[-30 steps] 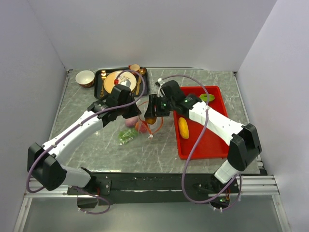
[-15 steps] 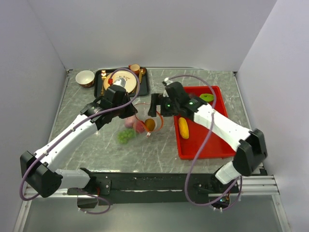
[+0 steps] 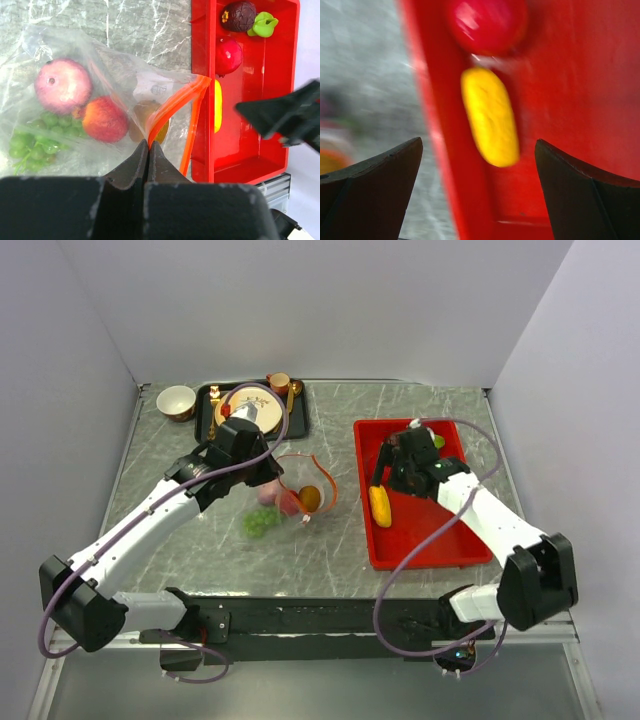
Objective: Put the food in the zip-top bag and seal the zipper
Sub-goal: Pick up the fake fruit from the bin.
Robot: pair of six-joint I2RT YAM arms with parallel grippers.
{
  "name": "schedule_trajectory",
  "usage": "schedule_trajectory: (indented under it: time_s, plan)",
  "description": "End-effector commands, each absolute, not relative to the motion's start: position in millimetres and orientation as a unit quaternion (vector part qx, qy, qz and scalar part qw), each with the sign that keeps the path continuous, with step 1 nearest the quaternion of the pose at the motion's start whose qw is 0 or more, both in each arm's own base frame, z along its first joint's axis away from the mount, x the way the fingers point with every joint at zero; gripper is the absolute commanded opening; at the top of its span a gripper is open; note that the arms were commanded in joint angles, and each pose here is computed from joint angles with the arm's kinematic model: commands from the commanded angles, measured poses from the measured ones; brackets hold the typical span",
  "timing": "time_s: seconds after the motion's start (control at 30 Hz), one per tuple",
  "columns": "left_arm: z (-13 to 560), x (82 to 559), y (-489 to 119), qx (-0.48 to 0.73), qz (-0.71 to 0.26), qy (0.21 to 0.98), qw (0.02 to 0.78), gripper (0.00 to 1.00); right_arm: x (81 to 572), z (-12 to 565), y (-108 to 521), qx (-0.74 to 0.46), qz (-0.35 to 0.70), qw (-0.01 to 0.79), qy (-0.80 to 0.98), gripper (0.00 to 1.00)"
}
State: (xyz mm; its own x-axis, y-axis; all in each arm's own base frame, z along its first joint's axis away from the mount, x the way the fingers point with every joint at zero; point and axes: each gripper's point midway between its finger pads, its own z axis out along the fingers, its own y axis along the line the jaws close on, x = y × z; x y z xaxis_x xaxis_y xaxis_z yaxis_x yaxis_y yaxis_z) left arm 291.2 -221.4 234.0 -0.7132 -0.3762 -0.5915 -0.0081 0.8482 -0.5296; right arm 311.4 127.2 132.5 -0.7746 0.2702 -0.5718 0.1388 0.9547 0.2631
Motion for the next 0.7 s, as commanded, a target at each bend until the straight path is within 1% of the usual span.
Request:
schedule_trajectory:
  time_s: [0.0,0.17,0.27,0.33,0.43,0.5,0.57,0.67]
  plan:
    - [241,294,-229,-0.104,-0.274,0.881,0.371,0.01,302,108,112,0.083,0.057,0.288,0.952,0.96]
    - [241,295,-230,-0.104,-0.275,0.882,0.369,0.01,303,82,102,0.099,0.013,0.249,0.963,0.84]
    - [239,295,-230,-0.101,-0.269,0.885,0.366,0.01,309,78,112,0.095,0.034,0.246,0.964,0.77]
    - [239,297,-230,-0.101,-0.266,0.886,0.365,0.01,311,78,120,0.091,0.055,0.247,0.963,0.76]
    - [236,299,-231,-0.103,-0.263,0.888,0.362,0.01,314,75,123,0.089,0.058,0.243,0.964,0.73]
    - [235,300,-233,-0.103,-0.266,0.888,0.361,0.01,316,72,122,0.090,0.053,0.240,0.965,0.70]
    - [232,299,-234,-0.103,-0.265,0.890,0.357,0.01,317,72,128,0.085,0.072,0.242,0.964,0.66]
    - [229,299,-233,-0.105,-0.261,0.892,0.354,0.01,319,69,131,0.088,0.083,0.241,0.963,0.66]
